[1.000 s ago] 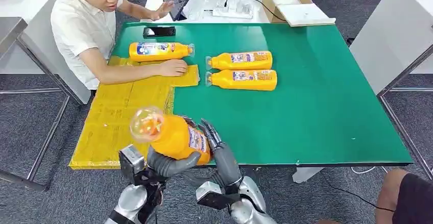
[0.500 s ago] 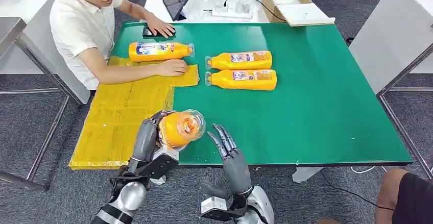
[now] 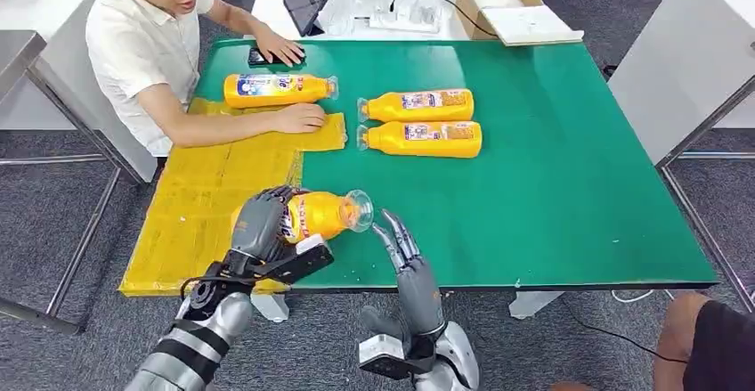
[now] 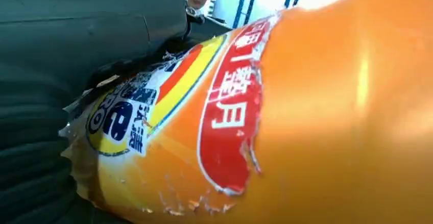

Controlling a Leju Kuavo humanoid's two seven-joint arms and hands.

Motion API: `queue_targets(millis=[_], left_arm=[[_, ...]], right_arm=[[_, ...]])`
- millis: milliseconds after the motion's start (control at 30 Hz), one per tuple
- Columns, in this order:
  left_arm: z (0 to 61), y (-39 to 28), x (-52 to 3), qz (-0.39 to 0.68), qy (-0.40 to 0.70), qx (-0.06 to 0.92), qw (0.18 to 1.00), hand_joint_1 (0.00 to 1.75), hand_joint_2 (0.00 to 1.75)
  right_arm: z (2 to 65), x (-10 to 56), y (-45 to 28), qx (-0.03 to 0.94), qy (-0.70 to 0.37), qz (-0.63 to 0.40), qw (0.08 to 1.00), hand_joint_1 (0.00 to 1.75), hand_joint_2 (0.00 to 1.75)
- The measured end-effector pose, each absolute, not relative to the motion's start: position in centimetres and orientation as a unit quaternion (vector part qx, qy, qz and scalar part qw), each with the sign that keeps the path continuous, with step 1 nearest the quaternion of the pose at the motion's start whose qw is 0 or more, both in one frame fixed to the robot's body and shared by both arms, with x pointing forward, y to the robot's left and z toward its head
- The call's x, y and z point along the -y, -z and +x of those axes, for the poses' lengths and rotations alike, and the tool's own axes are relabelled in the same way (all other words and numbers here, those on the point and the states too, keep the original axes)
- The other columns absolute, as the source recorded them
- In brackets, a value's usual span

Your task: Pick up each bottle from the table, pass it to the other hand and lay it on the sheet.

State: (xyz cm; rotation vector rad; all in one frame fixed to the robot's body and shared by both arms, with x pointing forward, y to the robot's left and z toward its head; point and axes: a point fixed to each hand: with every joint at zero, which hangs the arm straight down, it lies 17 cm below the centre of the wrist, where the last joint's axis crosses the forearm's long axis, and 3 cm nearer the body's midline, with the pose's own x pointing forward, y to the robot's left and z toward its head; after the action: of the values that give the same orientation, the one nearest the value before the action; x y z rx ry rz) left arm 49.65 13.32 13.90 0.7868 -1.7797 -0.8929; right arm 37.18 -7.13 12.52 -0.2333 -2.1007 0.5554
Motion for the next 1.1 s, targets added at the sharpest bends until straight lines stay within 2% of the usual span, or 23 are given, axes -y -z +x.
queue_targets(millis=[133,167,233,633,667,700,733,767,1100], left_arm=[[51.0,-12.0,-14.1,0.339,0.395,0.696,0.494,1.75,1.75],[51.4,-11.1,-14.5,0.348,0.41,0.679,0.5,1.66,1.75],[52.2,-10.1,-15.2,0.365,0.432,0.653,0.504,1.75,1.75],[54.8,-6.6,-16.3,0.361,0.499,0.578,0.535,1.71,1.75],[54.8,-6.5,-16.3,0.36,0.501,0.576,0.536,1.55,1.75],[54.8,-6.2,-16.2,0.357,0.506,0.572,0.537,0.93,1.75],[54.8,-6.1,-16.1,0.355,0.51,0.57,0.538,0.16,1.75],[54.8,-5.9,-16.0,0.353,0.514,0.568,0.538,0.02,1.75],[54.1,-4.0,-15.2,0.313,0.551,0.548,0.545,0.0,1.75]], right_arm=[[37.2,7.0,-12.4,0.852,-0.225,-0.09,0.463,0.0,0.0],[37.2,6.9,-12.4,0.852,-0.225,-0.088,0.465,0.0,0.0],[37.3,6.8,-12.3,0.851,-0.223,-0.084,0.467,0.0,0.0],[37.6,6.3,-11.7,0.847,-0.218,-0.071,0.48,0.0,0.0],[37.6,6.3,-11.7,0.846,-0.219,-0.071,0.481,0.0,0.0],[37.6,6.3,-11.6,0.846,-0.219,-0.07,0.482,0.0,0.0],[37.6,6.3,-11.5,0.845,-0.219,-0.07,0.483,0.0,0.0],[37.6,6.4,-11.4,0.844,-0.219,-0.07,0.483,0.0,0.0],[37.8,6.6,-10.7,0.839,-0.219,-0.071,0.493,0.0,0.0]])
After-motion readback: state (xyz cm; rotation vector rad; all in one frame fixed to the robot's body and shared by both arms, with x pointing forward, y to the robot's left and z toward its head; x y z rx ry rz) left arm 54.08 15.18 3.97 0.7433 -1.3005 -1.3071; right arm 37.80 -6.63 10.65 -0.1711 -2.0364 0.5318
